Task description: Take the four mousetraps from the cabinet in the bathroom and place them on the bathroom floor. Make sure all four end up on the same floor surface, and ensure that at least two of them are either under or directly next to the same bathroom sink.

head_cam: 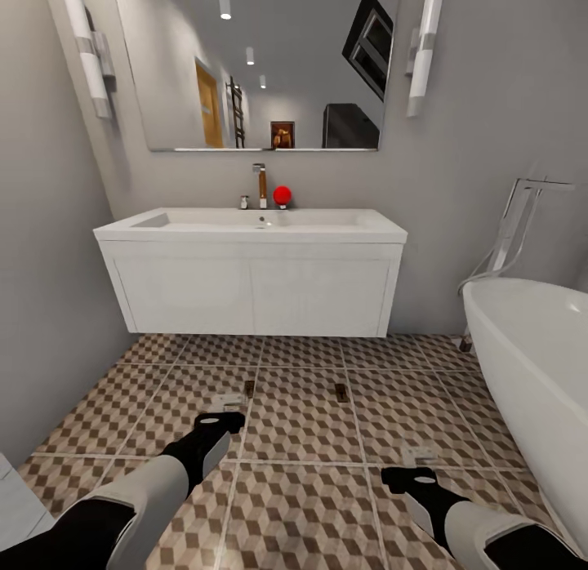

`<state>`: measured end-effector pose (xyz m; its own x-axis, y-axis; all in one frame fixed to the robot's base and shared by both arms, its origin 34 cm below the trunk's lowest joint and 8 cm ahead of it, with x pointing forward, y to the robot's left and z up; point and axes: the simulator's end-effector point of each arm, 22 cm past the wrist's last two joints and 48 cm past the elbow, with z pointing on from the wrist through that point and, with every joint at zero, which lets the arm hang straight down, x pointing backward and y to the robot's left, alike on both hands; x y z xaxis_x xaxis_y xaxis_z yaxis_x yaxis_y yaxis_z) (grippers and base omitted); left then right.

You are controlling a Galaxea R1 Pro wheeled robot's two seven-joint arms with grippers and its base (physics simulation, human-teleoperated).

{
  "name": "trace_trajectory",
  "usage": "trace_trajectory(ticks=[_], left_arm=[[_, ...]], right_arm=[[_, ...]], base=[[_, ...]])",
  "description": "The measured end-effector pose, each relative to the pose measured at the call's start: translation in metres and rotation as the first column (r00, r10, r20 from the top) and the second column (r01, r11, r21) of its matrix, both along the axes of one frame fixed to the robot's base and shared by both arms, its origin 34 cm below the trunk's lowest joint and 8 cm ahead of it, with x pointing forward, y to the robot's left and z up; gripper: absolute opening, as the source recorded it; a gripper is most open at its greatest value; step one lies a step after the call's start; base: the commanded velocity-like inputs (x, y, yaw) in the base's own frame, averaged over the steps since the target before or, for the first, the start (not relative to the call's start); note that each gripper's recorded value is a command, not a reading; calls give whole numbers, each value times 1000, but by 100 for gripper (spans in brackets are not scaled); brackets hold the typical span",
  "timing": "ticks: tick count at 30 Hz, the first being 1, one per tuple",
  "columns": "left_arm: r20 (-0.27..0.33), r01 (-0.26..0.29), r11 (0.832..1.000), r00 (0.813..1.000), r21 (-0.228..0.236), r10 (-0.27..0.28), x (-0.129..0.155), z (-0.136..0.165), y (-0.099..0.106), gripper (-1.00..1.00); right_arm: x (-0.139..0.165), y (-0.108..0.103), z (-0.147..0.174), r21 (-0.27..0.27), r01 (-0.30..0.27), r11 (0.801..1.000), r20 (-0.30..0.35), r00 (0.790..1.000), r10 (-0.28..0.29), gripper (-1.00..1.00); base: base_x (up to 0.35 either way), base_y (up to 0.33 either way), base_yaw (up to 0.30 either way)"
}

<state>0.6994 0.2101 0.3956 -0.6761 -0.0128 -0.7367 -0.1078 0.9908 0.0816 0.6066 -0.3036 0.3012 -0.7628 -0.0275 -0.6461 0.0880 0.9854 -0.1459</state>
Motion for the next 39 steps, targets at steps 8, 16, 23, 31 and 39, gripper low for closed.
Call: trace_trajectory(ticks=[8, 16, 23, 31, 39], left_arm=[[-43, -10, 1000, 999, 2, 10, -13, -16, 5, 100], [-63, -14, 1000, 998, 3, 14, -20, -23, 8, 100], [-69, -18, 1000, 997, 2, 18, -22, -25, 9, 100], [-100, -43, 999, 994, -8, 42, -32, -36, 16, 100], [-129, -68, 997, 990, -22, 65, -41, -46, 22, 100]], right_arm=[[-3, 0, -3, 2, -1, 1000, -11, 1000, 1, 100], [-4, 2, -4, 4, -3, 1000, -14, 1000, 3, 100], [-4, 2, -4, 6, -4, 1000, -14, 1000, 4, 100], [-4, 3, -4, 7, -6, 1000, -15, 1000, 6, 100], [-5, 2, -4, 6, -4, 1000, -16, 1000, 4, 100]], base=[[0, 0, 0], [0, 0, 0], [0, 0, 0], [0, 0, 0], [0, 0, 0]])
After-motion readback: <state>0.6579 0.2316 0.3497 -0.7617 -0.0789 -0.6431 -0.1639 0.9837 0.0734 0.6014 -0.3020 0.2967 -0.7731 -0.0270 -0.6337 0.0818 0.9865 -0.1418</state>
